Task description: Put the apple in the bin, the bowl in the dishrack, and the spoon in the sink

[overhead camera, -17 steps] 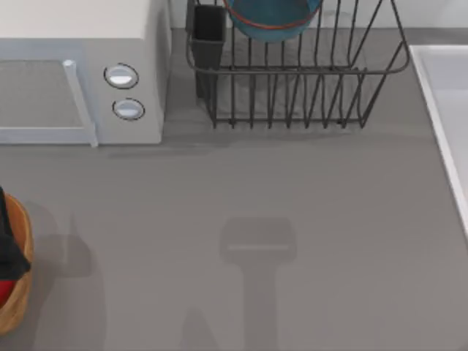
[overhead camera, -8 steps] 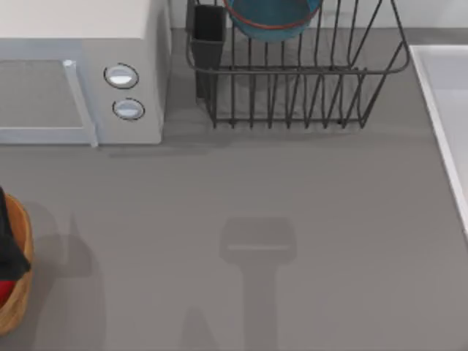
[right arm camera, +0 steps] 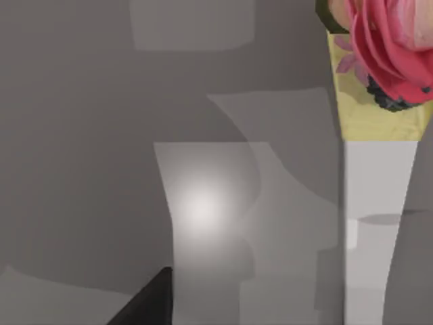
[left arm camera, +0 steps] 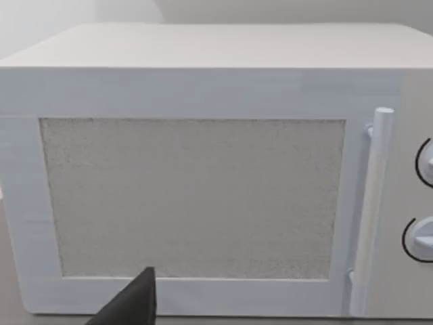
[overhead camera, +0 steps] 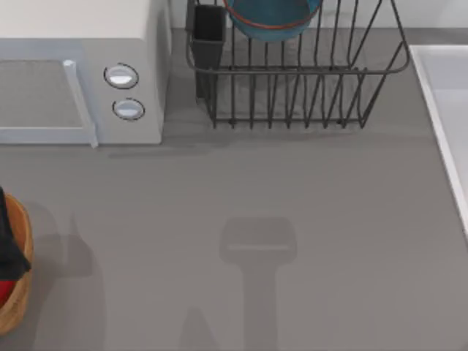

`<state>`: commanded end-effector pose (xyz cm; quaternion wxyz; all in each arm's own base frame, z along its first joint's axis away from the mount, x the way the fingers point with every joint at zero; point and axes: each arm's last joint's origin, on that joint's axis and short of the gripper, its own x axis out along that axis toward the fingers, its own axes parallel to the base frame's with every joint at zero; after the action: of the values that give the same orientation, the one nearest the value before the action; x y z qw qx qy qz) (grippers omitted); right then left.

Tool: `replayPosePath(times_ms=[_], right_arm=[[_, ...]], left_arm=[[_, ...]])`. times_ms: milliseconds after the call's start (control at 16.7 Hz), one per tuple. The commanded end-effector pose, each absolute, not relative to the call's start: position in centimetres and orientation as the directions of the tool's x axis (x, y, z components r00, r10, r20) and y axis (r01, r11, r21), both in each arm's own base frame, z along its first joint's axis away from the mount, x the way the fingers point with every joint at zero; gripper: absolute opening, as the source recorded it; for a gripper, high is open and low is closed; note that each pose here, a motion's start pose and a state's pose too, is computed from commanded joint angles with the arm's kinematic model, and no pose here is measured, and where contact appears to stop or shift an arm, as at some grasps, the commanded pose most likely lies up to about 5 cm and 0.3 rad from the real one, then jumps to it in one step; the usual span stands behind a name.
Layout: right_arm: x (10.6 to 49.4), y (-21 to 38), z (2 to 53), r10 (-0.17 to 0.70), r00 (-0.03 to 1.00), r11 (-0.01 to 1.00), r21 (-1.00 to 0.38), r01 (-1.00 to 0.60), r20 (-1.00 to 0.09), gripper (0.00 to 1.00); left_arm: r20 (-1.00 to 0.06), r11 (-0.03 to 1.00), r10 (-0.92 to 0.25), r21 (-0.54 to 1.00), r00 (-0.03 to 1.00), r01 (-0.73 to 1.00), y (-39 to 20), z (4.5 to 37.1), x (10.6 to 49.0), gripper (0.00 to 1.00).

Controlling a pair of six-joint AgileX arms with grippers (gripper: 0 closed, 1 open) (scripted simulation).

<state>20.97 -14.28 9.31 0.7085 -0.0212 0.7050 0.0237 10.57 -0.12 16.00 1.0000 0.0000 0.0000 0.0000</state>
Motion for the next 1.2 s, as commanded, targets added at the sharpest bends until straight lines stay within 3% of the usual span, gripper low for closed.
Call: replayPosePath(times_ms=[420, 720, 900, 1200], right_arm=[[21.6, -14.8, 13.6, -0.014, 0.059, 0.998, -0.017, -0.054, -0.998, 0.0], [21.2, -14.5, 17.9, 0.028, -0.003, 0.998, 0.028, -0.054, -1.0, 0.0], [21.1, -14.3, 20.9, 0.009, 0.025, 0.998, 0.007, -0.054, -1.0, 0.0], [21.1, -14.3, 21.3, 0.004, 0.031, 0.999, 0.003, -0.054, -0.999, 0.0]], left_arm=[[0.0, 1.0, 0.0, 0.0, 1.0, 0.0, -0.1, 16.0, 10.6, 1.0], [0.0, 1.0, 0.0, 0.0, 1.0, 0.0, -0.1, 16.0, 10.6, 1.0], [0.0, 1.0, 0.0, 0.0, 1.0, 0.0, -0.1, 16.0, 10.6, 1.0], [0.0, 1.0, 0.0, 0.0, 1.0, 0.0, -0.1, 16.0, 10.6, 1.0]])
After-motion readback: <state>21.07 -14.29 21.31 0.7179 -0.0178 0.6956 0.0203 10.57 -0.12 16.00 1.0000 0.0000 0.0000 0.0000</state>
